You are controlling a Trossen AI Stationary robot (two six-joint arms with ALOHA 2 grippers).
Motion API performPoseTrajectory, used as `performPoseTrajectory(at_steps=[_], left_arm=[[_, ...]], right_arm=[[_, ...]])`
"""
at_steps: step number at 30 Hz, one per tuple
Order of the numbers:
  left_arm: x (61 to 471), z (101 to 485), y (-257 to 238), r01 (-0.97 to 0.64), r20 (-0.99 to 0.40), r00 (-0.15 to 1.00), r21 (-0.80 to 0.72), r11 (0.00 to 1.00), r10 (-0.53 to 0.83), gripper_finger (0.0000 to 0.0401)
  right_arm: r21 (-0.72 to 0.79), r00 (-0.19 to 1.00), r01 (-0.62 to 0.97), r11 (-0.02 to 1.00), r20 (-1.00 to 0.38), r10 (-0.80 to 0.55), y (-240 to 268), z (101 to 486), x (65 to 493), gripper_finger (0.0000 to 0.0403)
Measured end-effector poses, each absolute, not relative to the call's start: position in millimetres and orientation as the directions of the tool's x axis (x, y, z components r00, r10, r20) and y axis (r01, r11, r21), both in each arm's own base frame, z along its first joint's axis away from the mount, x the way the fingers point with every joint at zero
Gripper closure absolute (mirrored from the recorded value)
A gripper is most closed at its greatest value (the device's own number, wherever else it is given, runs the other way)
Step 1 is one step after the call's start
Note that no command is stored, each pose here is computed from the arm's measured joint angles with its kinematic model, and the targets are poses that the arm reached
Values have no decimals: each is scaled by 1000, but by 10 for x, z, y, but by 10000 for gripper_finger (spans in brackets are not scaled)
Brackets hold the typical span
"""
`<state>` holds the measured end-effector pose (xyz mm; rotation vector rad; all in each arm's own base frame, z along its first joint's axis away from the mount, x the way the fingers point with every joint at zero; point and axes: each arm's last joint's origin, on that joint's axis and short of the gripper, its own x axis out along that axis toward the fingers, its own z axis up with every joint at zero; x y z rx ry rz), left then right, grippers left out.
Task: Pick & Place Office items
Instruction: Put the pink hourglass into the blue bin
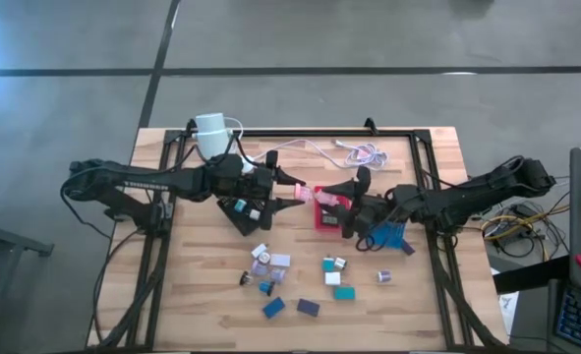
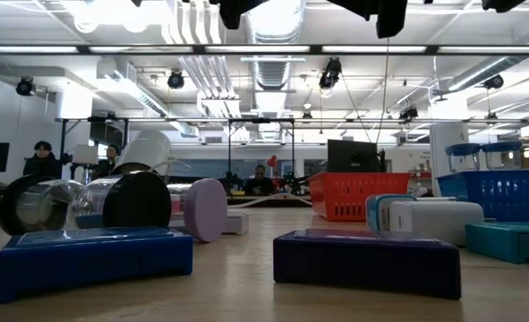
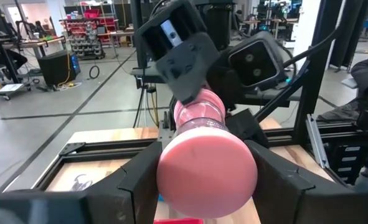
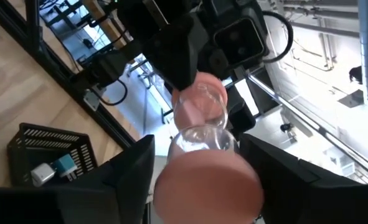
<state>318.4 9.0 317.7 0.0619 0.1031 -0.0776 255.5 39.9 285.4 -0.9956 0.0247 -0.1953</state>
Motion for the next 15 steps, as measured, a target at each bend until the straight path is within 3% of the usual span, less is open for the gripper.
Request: performPoseTrajectory(at_steps=[7,15], left_arm=[[3184,3175,92,80,-107,992,56,995,-74,201],[3183,3168,93,79,-113,991,50,996,-73,201]], right_arm=[[-838,984,148,525,69,-166,420,2854,2552,205],[-825,984,148,546,65,-168,418,2847,2552,207]])
